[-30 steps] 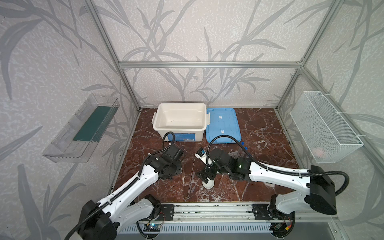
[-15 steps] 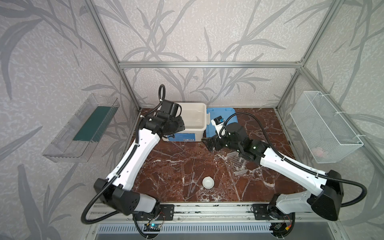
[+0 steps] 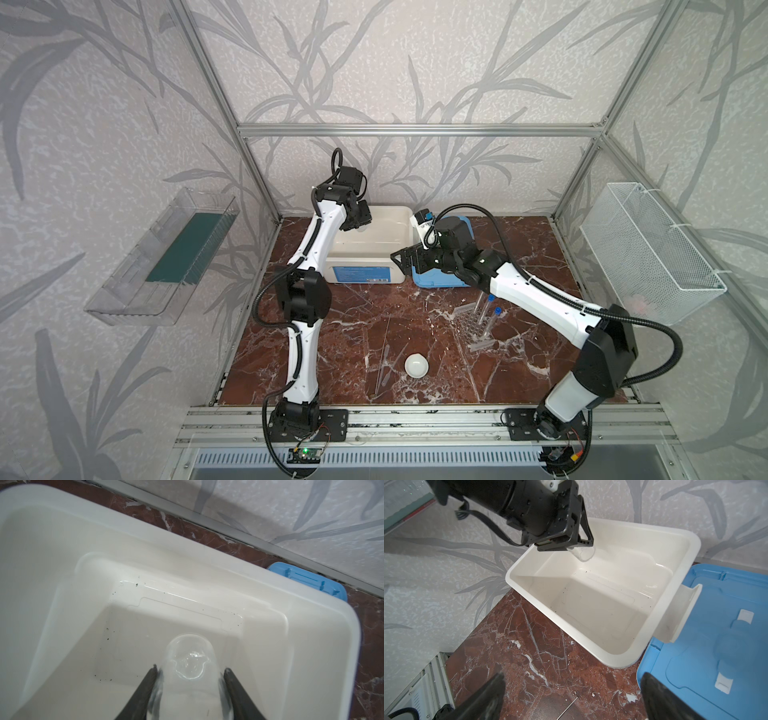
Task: Organize the chemistry lab equipment
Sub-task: 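Lift the bottle over the white bin with the left gripper while the right gripper follows, then lower the bottle into the white bin and open the left gripper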
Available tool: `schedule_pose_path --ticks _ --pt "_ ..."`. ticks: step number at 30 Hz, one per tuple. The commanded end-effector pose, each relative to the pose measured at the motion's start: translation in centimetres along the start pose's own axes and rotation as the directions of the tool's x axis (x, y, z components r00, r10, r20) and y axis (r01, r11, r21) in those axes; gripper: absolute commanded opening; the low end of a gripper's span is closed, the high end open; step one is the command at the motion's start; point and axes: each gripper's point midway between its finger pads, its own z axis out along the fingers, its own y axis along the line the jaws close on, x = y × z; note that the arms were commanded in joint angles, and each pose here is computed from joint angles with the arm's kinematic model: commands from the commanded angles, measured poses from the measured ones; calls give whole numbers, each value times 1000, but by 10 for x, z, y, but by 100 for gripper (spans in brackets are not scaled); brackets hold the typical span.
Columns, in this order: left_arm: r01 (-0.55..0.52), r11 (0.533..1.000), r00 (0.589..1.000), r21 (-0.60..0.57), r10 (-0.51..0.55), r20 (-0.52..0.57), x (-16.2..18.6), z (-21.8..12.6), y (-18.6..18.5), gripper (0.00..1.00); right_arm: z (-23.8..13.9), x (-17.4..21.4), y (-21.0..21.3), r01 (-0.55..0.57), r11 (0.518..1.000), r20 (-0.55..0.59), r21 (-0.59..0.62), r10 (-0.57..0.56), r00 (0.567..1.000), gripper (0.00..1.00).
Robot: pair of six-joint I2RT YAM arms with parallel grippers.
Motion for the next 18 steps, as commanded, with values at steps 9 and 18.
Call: schedule_pose_path --ticks 9,18 --pt "-16 998 986 -64 5 -164 53 23 16 34 34 6 -3 -64 997 -27 -31 63 998 100" --pt "1 999 980 -48 -10 -196 82 20 17 34 53 22 -8 -118 992 -47 -43 116 992 99"
